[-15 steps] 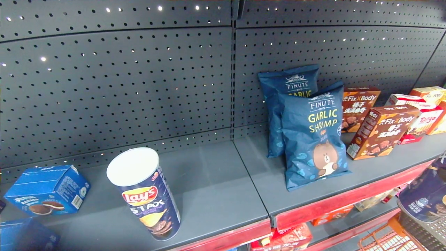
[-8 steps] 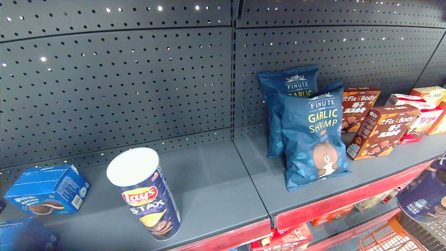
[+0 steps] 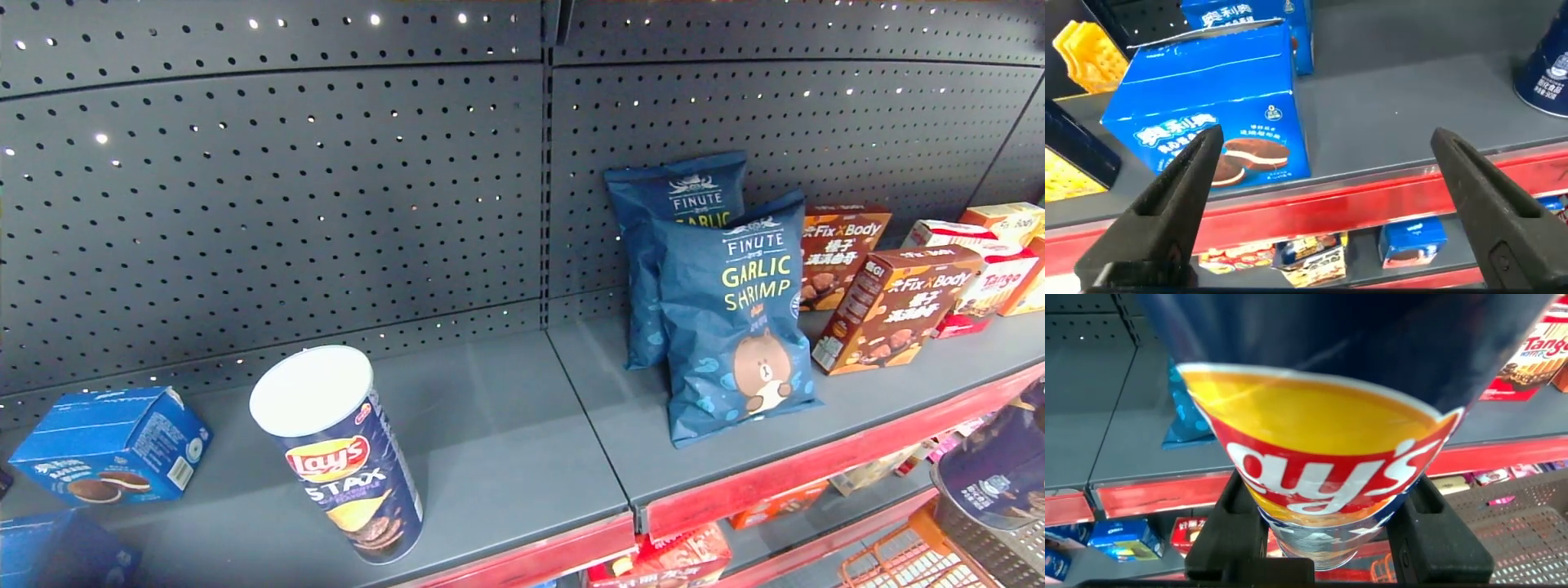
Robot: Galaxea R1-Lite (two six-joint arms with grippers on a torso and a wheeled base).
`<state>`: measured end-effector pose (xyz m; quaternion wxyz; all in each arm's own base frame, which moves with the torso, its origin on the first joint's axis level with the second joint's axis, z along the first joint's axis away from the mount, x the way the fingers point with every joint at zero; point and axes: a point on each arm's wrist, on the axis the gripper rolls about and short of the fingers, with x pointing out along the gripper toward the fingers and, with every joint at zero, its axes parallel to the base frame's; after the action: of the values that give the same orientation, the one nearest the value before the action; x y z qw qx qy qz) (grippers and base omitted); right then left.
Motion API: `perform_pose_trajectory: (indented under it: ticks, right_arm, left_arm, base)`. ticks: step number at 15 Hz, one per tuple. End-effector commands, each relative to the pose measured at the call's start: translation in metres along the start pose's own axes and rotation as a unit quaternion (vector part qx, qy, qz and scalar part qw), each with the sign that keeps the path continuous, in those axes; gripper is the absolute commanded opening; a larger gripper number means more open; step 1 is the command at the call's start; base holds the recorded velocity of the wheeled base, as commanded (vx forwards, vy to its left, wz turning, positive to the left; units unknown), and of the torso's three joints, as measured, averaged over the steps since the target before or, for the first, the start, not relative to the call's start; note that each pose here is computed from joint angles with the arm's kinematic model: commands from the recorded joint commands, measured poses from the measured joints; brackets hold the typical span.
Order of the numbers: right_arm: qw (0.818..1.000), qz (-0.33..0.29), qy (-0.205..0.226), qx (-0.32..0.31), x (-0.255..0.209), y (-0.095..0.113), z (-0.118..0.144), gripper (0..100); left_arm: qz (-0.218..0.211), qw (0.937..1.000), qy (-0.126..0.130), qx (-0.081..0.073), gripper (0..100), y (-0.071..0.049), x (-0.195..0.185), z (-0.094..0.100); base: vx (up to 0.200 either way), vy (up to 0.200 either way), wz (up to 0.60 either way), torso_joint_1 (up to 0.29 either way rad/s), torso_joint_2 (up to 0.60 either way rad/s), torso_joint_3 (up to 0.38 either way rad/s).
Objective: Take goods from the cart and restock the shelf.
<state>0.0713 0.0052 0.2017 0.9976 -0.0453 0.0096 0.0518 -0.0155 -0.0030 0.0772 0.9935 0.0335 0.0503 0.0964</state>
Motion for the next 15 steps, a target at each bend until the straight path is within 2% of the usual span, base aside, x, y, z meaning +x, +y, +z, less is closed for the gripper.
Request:
perform_pose_trajectory:
  ticks: [1,2,3,8,14,15]
  right_arm:
    - [1.0,-0.002,0.0,0.0,-0.0022,0.0001,-0.0023,0]
    - [1.0,-0.003,-0.003,0.0,-0.0037,0.0001,-0.0022,0]
    - [1.0,-0.007,-0.005,-0.001,-0.0041,-0.0005,-0.0013,0]
    - [0.999,-0.051,0.009,-0.001,-0.003,-0.0064,-0.0047,0]
    - [0.999,-0.039,0.009,-0.001,-0.0032,-0.0052,-0.0059,0]
    - [0.999,-0.038,0.012,-0.001,-0.0026,-0.0052,-0.0065,0]
  left_arm:
    - [0.003,1.0,0.002,-0.006,100,0.0001,0.0004,0.0001]
    - [0.003,0.9999,0.002,-0.017,100,0.0001,0.0004,0.0001]
    - [0.001,0.9998,0.002,-0.02,100,0.0001,0.0004,0.0001]
    - [0.001,0.9998,0.002,-0.021,100,0.0,0.0004,0.0002]
    - [0.001,0.9998,0.002,-0.021,100,0.0001,0.0004,0.0001]
    - [0.001,0.9997,0.002,-0.024,100,0.0001,0.0004,0.0001]
  base:
    - [-0.2,0.0,0.0,0.002,0.0,0.002]
    - [0.0,-0.2,0.0,0.007,0.0,0.002]
    - [0.0,-0.2,0.0,0.017,0.01,-0.007]
    - [0.0,0.0,0.0,0.0,0.0,0.0]
    - [0.0,0.0,0.6,0.002,0.0,0.004]
    - [0.0,0.0,0.0,0.0,0.0,0.0]
